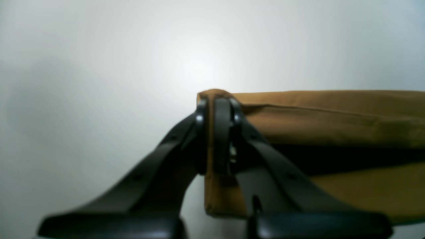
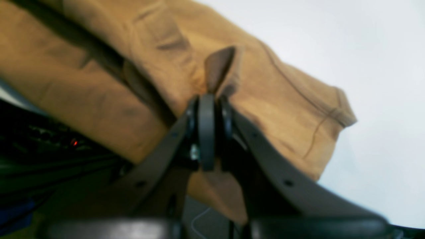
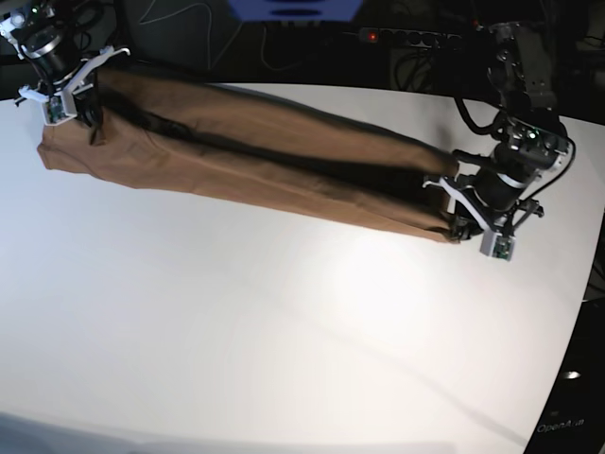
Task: Fold the T-shirt properly
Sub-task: 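Lay the hem down and pull the folded strip toward the robot, then open the left gripper and regrasp the strip's end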
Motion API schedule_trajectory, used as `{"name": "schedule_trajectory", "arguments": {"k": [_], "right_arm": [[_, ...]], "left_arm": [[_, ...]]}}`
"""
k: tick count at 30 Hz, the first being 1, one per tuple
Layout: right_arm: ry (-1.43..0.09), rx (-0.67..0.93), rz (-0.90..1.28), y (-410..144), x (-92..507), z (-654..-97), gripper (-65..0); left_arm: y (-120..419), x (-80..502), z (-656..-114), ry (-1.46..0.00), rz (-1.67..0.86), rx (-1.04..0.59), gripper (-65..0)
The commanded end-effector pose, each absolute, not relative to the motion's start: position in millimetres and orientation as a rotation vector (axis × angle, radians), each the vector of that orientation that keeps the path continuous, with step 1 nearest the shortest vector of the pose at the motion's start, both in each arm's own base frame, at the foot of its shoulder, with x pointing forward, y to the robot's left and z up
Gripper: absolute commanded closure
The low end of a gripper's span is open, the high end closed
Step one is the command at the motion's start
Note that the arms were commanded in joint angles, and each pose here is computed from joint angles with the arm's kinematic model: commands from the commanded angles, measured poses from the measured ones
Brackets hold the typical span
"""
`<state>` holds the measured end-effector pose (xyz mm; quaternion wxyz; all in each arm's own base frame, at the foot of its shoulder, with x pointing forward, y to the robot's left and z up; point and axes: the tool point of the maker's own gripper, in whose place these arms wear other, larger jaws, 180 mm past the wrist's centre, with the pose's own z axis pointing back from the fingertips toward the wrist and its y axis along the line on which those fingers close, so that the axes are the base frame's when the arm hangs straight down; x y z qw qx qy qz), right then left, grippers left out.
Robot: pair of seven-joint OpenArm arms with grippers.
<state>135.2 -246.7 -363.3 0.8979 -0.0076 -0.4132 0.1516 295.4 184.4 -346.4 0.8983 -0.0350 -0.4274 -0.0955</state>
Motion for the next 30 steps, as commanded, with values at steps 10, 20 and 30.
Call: {"name": "schedule_trajectory", "arguments": {"k": [10, 20, 30], "right_arm": [[-0.900, -0.024, 0.322, -249, 143, -352, -0.1], [-0.911, -0.026, 0.322, -249, 147, -351, -0.1], [-0.911, -0.027, 0.323, -249, 148, -351, -0.1]], "left_arm": [[186, 281, -351, -0.868, -0.209, -0.067, -2.3], [189, 268, -372, -0.807, -0.193, -0.074, -2.3], [197, 269, -384, -0.772, -0.189, -0.068, -2.9]]}}
